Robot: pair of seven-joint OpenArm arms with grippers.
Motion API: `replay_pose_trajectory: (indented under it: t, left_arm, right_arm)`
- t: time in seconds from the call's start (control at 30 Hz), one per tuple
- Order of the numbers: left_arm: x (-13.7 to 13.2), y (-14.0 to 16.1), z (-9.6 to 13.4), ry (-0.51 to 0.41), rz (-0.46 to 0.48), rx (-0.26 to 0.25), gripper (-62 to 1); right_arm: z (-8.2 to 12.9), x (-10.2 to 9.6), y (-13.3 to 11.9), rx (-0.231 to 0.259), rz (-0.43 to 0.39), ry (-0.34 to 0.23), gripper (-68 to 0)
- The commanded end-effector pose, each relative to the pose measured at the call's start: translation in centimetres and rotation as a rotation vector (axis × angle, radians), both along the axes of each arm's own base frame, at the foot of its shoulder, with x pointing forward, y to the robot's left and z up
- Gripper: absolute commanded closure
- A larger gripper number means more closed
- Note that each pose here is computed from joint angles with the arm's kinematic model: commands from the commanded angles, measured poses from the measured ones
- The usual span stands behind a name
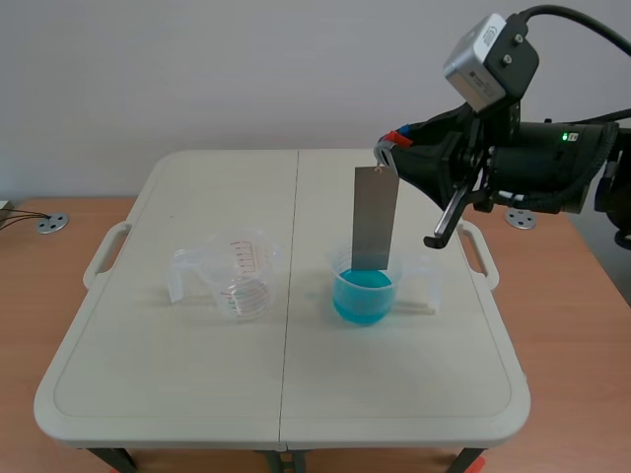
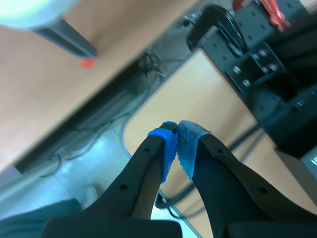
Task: Hold the metal plate by the orange handle, dip it into the blue solution, take it out and point at it, then put the plate back in the beaker on the left.
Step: 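Hold the plate still in the solution, then raise the plate and point at it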
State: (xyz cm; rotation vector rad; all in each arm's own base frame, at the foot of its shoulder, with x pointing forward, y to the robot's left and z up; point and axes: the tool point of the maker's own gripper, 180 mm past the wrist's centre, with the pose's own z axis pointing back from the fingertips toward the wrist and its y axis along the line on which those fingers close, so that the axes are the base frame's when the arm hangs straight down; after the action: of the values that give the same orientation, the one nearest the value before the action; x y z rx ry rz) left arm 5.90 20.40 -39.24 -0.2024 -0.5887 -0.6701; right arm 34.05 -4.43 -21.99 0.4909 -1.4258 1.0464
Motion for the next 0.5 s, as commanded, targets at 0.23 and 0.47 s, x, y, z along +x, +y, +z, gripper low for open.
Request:
replay_pose_trajectory:
  t: [0.23,0.47]
  left_arm:
    - [11.8,1.7,4.7,-0.334,0.022,0.036,-2.7]
    - [19.0,0.7,9.9,-0.560,-0.009,-0.008,-2.7]
  right_arm:
    - [3.6,-0.4,0.3,-0.003,0.040,-0.105,-1.5]
    - [5.5,-0.3,0.1,0.008,0.034,-0.160,-1.5]
